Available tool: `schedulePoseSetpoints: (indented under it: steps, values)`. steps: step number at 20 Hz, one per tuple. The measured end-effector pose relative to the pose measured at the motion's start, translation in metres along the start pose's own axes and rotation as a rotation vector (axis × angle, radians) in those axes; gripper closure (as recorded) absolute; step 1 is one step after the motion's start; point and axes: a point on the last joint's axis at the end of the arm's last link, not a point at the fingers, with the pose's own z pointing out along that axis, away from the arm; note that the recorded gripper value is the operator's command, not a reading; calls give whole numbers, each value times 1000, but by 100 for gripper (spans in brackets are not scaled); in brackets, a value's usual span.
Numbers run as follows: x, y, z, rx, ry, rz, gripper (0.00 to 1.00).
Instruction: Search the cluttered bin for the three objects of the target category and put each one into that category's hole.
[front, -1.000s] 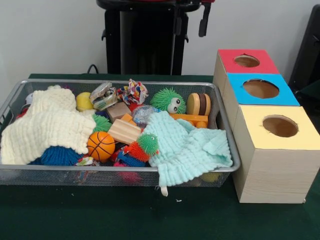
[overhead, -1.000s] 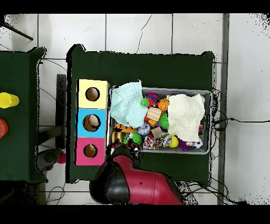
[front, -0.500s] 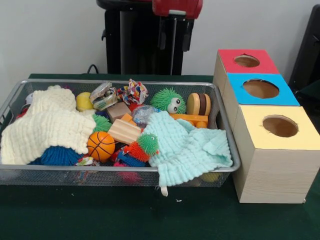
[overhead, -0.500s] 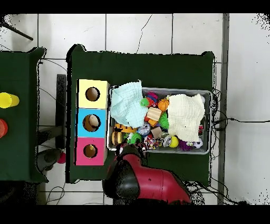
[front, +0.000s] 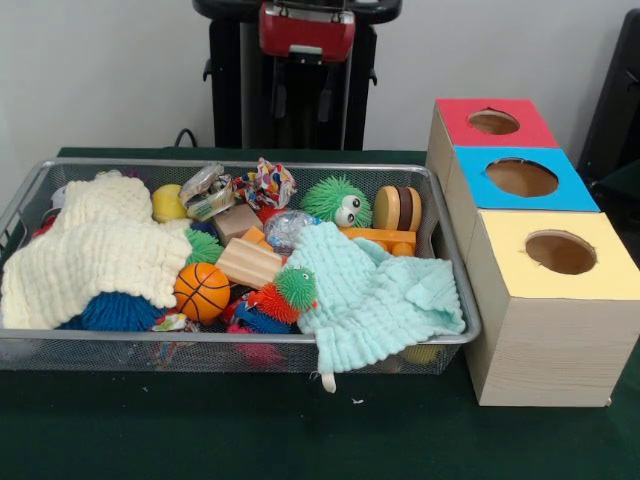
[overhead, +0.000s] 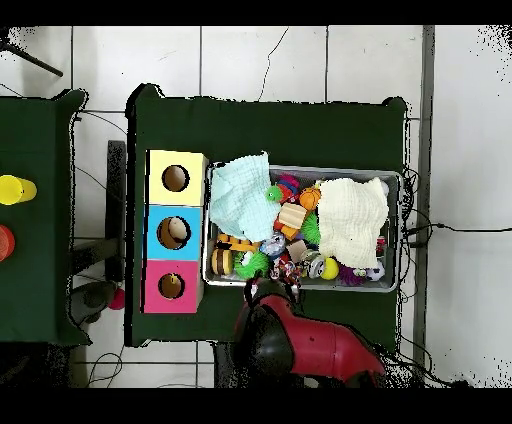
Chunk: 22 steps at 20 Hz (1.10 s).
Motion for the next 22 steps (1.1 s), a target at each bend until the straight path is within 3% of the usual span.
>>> schedulePoseSetpoints:
  steps: [6,14,22]
  values:
    - [27,6,24,-25,27,-64,0]
    - [54,19,55,-47,5,-85,0]
    - [100,33,80,-83,92,-110,0]
